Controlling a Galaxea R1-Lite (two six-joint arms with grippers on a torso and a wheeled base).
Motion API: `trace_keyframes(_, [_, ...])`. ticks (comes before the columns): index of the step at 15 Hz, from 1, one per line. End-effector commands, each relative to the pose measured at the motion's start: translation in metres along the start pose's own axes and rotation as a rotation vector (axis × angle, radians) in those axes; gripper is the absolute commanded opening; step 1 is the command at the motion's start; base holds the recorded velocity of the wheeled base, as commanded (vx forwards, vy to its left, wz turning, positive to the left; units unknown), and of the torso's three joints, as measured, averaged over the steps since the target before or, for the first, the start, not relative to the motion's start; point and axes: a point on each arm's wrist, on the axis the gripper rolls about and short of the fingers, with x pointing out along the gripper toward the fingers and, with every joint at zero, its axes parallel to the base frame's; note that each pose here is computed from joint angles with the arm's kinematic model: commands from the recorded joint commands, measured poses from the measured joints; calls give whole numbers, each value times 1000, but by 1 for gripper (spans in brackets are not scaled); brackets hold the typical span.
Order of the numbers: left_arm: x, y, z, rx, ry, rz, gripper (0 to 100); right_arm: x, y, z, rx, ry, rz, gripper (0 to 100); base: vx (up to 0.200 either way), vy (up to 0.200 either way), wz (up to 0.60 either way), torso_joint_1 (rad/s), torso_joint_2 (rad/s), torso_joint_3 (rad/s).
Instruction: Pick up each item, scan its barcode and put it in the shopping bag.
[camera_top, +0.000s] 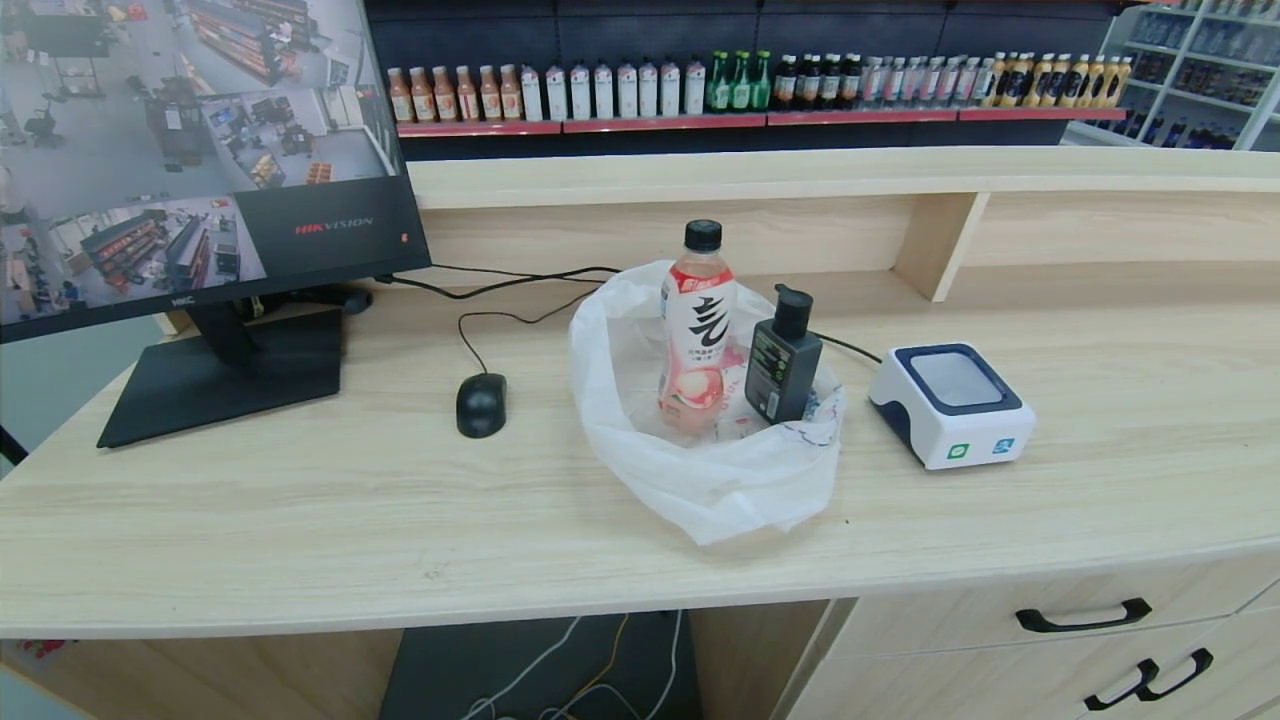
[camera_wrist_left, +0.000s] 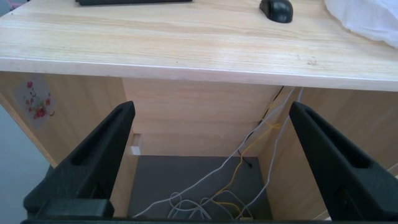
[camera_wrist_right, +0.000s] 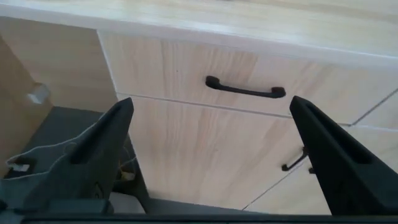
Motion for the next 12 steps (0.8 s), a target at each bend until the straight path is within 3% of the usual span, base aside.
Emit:
trace_keyframes(1, [0, 0, 0, 0, 0, 0, 100, 3, 2, 1, 4, 51, -122, 100, 0, 0, 0, 0, 0, 0])
trace_keyframes(4, [0, 0, 0, 0, 0, 0, 100, -2, 2, -1, 38, -28, -23, 100, 0, 0, 0, 0, 0, 0])
trace_keyframes(8, [0, 0, 0, -2, 0, 0, 100, -8, 3, -2, 89, -99, -71, 100, 0, 0, 0, 0, 0, 0])
trace_keyframes(12, [0, 0, 0, 0, 0, 0, 100, -8, 4, -3, 60, -97, -66, 100, 0, 0, 0, 0, 0, 0])
